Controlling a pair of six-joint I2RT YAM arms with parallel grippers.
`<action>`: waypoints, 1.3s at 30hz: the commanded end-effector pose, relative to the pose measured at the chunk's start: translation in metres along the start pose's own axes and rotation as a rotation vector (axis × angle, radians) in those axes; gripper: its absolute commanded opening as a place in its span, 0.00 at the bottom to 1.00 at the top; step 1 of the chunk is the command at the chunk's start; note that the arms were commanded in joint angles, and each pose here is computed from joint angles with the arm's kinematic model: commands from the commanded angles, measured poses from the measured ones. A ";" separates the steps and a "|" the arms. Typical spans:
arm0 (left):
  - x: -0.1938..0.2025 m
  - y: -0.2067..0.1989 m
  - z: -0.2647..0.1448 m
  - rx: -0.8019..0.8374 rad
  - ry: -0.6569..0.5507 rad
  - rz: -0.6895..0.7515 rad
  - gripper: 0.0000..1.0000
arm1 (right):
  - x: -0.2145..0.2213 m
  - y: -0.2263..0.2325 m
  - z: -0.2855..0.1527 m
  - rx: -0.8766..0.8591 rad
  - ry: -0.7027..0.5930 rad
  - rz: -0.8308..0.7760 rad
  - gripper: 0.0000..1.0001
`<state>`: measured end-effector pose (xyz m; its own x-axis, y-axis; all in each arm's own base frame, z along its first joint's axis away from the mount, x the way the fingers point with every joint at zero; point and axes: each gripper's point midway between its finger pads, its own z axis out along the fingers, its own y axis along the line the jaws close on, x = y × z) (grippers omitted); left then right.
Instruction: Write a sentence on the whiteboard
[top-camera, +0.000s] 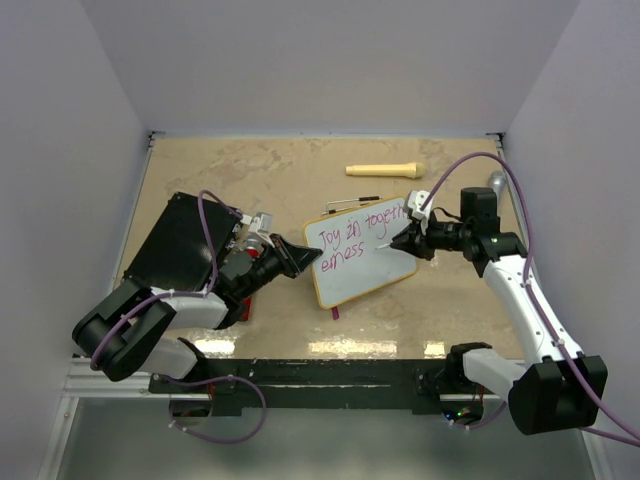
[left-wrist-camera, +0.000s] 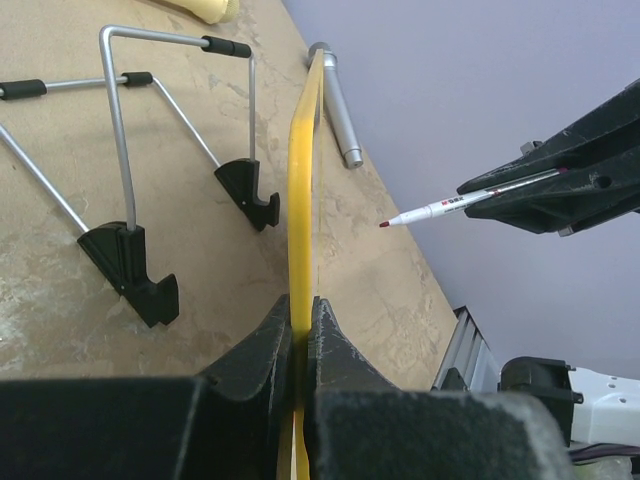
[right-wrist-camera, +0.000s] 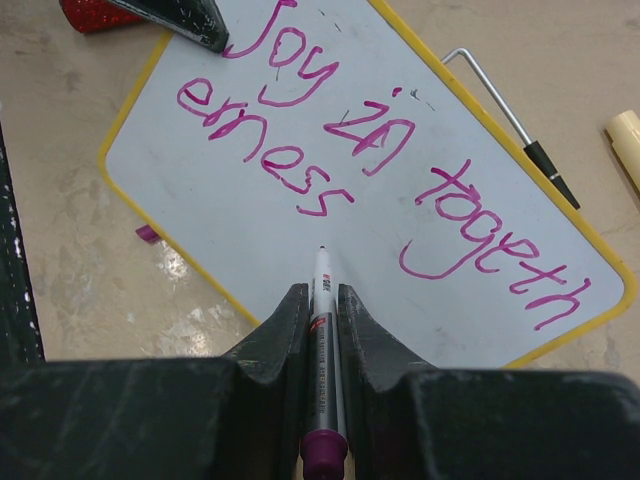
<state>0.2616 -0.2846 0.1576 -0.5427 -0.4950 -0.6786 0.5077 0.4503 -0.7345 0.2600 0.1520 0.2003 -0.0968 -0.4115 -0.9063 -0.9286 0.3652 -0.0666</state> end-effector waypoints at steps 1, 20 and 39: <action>-0.022 -0.027 0.000 0.097 -0.085 0.038 0.00 | -0.008 0.000 -0.001 0.011 -0.030 -0.027 0.00; -0.019 -0.029 0.003 0.098 -0.085 0.025 0.00 | -0.002 -0.020 0.009 0.094 -0.021 0.038 0.00; -0.018 -0.028 0.003 0.093 -0.084 0.023 0.00 | 0.010 -0.028 0.016 0.130 0.005 0.069 0.00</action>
<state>0.2585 -0.2879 0.1589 -0.5396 -0.4984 -0.6786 0.5111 0.4466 -0.7344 0.2863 0.1492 0.1841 -0.1799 -0.3945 -0.9011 -0.8684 0.4939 -0.0429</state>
